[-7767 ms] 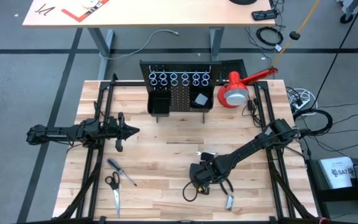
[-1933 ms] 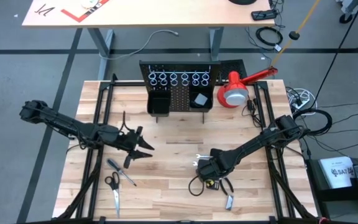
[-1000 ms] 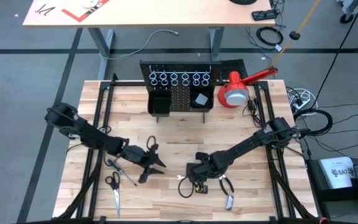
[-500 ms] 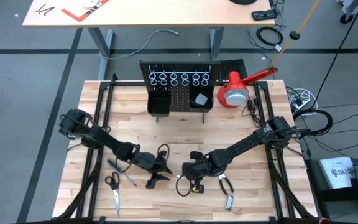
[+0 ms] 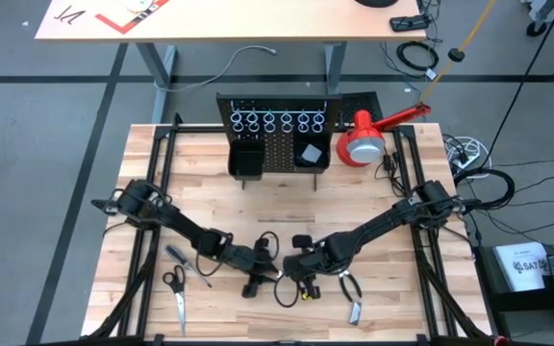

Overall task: Hang tools onto peg board
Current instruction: Hang the bottom wrench on the pegboard

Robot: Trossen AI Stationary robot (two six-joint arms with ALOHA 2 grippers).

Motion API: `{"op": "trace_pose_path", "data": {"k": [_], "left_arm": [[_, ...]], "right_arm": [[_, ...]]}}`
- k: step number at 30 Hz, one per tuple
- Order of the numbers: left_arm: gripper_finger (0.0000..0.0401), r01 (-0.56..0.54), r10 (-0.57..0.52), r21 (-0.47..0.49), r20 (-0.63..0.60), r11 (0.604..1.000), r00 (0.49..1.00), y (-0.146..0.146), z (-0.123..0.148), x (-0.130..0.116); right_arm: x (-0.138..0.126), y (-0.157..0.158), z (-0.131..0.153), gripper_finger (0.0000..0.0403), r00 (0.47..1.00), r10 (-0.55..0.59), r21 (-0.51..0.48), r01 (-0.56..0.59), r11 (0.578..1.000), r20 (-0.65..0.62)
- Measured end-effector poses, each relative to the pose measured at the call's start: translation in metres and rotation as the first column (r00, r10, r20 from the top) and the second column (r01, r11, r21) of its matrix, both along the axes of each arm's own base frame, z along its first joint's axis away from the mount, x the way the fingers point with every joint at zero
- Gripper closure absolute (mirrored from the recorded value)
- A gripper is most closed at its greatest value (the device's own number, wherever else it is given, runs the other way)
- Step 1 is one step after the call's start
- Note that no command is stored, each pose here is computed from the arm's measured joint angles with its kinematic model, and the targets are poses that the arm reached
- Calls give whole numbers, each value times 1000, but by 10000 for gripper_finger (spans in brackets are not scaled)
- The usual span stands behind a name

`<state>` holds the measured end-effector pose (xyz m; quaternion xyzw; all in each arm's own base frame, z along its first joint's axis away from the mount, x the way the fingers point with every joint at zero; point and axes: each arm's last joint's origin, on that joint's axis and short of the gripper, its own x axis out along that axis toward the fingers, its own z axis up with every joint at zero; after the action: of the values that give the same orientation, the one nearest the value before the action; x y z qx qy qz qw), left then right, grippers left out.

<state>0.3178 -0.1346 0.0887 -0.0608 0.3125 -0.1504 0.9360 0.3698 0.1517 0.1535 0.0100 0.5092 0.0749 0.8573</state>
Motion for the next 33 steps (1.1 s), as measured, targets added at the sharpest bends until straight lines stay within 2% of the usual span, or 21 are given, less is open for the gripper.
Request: {"op": "trace_pose_path", "data": {"k": [4, 7, 12, 19, 33], "left_arm": [[249, -19, 19, -23, -16, 1000, 1000, -1, -3, 3], [249, -30, 29, -31, -34, 999, 999, -1, -7, 3], [249, -31, 30, -28, -44, 999, 999, -1, -8, 2], [249, -29, 28, -29, -47, 999, 999, -1, -9, 2], [249, -31, 30, -29, -49, 999, 998, 0, -10, 2]], "right_arm": [[-3, 2, 0, 317, 1000, 4, -3, -4, 1000, -25], [-10, 2, -3, 281, 996, -13, -18, 12, 1000, -90], [-22, 7, -7, 247, 981, -35, -48, 26, 999, -193], [-28, 16, -7, 248, 978, -20, -52, 10, 999, -207], [-21, 3, -13, 289, 976, -20, -57, 8, 998, -217]]}}
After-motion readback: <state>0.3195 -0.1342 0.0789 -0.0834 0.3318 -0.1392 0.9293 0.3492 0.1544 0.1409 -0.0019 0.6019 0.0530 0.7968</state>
